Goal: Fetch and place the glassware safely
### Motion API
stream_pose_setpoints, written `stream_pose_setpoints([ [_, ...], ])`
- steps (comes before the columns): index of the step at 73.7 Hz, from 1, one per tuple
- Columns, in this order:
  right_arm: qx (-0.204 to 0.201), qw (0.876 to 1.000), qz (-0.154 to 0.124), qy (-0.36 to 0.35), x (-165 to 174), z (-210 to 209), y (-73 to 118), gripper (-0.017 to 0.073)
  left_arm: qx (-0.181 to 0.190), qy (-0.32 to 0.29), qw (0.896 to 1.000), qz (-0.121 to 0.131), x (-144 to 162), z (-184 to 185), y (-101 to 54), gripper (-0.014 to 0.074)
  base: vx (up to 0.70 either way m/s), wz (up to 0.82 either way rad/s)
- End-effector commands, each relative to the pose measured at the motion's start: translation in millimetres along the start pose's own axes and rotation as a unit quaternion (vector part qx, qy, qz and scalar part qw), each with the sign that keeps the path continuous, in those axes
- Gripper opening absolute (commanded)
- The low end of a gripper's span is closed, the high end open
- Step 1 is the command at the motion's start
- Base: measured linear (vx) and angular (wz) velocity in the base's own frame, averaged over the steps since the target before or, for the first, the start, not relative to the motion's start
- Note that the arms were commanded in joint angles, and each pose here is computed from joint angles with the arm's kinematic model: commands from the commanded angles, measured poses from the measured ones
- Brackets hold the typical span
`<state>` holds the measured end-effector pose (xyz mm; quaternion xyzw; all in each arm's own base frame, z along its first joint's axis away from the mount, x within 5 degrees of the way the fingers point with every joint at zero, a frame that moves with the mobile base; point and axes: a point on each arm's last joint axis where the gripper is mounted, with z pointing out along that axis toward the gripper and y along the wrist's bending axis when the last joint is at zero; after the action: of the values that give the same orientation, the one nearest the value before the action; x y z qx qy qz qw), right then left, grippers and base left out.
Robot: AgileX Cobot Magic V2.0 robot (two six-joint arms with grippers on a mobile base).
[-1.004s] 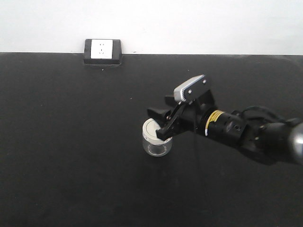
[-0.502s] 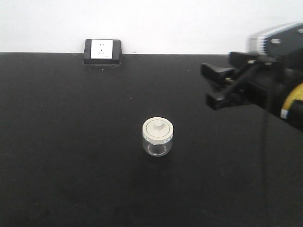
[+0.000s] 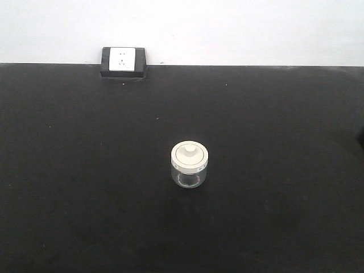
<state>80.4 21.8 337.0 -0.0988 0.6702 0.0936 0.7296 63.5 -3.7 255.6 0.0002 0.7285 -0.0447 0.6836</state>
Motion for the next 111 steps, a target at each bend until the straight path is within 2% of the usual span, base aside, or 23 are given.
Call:
stream_pose_setpoints([
  [1, 0.023, 0.999, 0.010, -0.020, 0.6, -22.2, -6.1, 0.0454, 0.007, -0.040, 0.999, -0.004, -14.5, 0.0, -1.7, -0.0007, 0.00, 0.00],
  [14, 0.059, 0.997, 0.041, -0.005, 22.3, -52.7, -14.8, 0.0440, 0.007, -0.040, 0.999, -0.004, -14.5, 0.0, -1.7, -0.0007, 0.00, 0.00],
  [28, 0.056, 0.997, 0.023, 0.046, 44.3, -59.6, -14.2, 0.0402, 0.007, -0.040, 0.999, -0.004, -14.5, 0.0, -1.7, -0.0007, 0.00, 0.00],
  [38, 0.033, 0.999, 0.017, 0.038, 42.8, -59.1, -10.3, 0.0373, 0.007, -0.040, 0.999, -0.004, -14.5, 0.0, -1.7, -0.0007, 0.00, 0.00],
  [55, 0.029, 0.999, 0.002, 0.040, 43.1, -59.0, -9.5, 0.0320, 0.007, -0.040, 0.999, -0.004, -14.5, 0.0, -1.7, -0.0007, 0.00, 0.00],
  [68, 0.028, 0.999, 0.003, 0.040, 43.1, -59.0, -9.4, 0.0204, 0.007, -0.040, 0.999, -0.004, -14.5, 0.0, -1.7, -0.0007, 0.00, 0.00],
  [80, 0.029, 0.999, 0.001, 0.042, 43.9, -58.8, -9.5, -0.0013, 0.007, -0.040, 0.999, -0.004, -14.5, 0.0, -1.7, -0.0007, 0.00, 0.00],
  [99, 0.029, 0.999, 0.001, 0.043, 44.0, -58.8, -9.5, -0.0008, 0.007, -0.040, 0.999, -0.004, -14.5, 0.0, -1.7, -0.0007, 0.00, 0.00],
  [111, 0.025, 0.999, 0.013, 0.045, 44.4, -58.8, -8.7, -0.0008, 0.007, -0.040, 0.999, -0.004, -14.5, 0.0, -1.7, -0.0007, 0.00, 0.00],
])
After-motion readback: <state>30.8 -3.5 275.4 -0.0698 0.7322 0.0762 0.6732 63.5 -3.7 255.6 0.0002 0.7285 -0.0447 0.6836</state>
